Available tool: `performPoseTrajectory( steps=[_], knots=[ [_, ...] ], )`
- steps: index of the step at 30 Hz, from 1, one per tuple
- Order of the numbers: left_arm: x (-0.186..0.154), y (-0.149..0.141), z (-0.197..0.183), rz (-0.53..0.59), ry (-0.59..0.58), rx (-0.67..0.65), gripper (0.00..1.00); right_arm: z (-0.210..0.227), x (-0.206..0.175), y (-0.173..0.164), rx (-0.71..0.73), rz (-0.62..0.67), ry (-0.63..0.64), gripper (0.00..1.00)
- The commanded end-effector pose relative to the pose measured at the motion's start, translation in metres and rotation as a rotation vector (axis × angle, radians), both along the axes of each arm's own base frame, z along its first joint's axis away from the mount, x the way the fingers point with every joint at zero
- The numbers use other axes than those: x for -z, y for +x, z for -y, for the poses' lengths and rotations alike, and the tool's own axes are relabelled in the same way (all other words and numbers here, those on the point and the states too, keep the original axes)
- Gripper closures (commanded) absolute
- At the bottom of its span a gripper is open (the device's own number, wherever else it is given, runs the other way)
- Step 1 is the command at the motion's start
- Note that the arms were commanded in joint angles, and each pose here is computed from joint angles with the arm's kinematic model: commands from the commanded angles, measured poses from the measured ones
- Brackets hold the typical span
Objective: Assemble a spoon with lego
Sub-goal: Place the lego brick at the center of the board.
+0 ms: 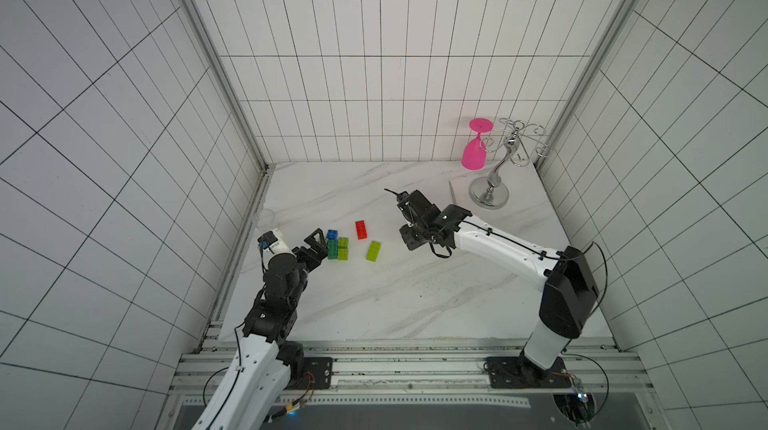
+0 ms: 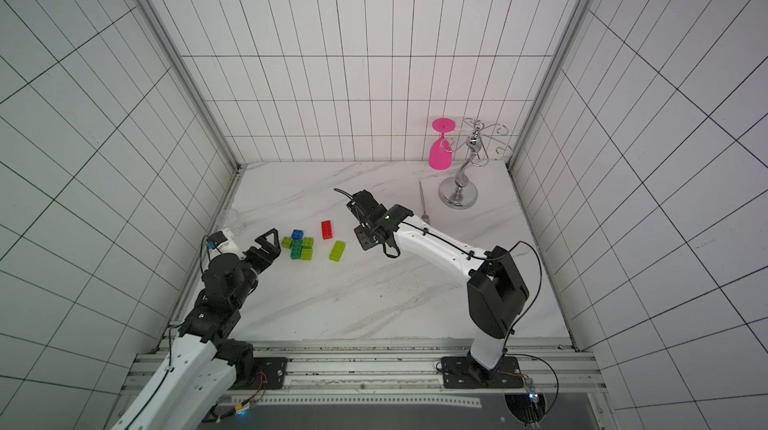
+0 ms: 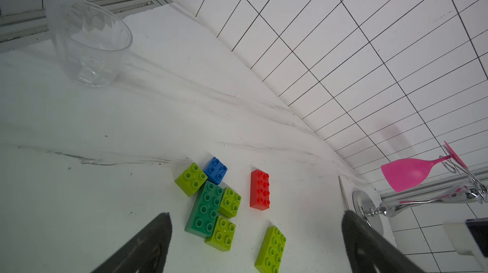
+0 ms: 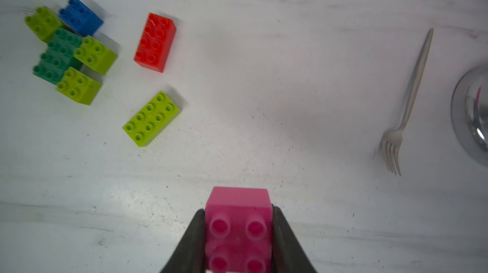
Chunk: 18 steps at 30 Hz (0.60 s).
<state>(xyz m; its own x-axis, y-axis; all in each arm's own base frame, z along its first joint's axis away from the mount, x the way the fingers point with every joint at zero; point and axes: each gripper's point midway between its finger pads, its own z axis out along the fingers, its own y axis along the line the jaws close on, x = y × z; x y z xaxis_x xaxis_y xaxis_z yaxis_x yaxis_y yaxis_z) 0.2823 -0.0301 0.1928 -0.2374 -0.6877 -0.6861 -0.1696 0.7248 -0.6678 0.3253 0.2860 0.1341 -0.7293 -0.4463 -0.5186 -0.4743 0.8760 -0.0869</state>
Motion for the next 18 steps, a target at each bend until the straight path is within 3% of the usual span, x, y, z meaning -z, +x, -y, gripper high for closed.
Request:
performPoseTrajectory(
  steps=[1,11,18],
  knots=[
    [0.007,0.0,0.0,-0.014,0.006,-0.002,0.01,0.012,0.043,-0.006,0.07,-0.029,-0.015,0.76],
    [0.026,0.012,0.008,-0.073,0.023,0.03,0.02,0.015,0.1,-0.01,0.124,-0.114,-0.006,0.67],
    [0.065,0.027,-0.007,-0.312,0.152,-0.035,0.1,0.013,0.108,-0.011,0.119,-0.149,0.017,0.54]
  ],
)
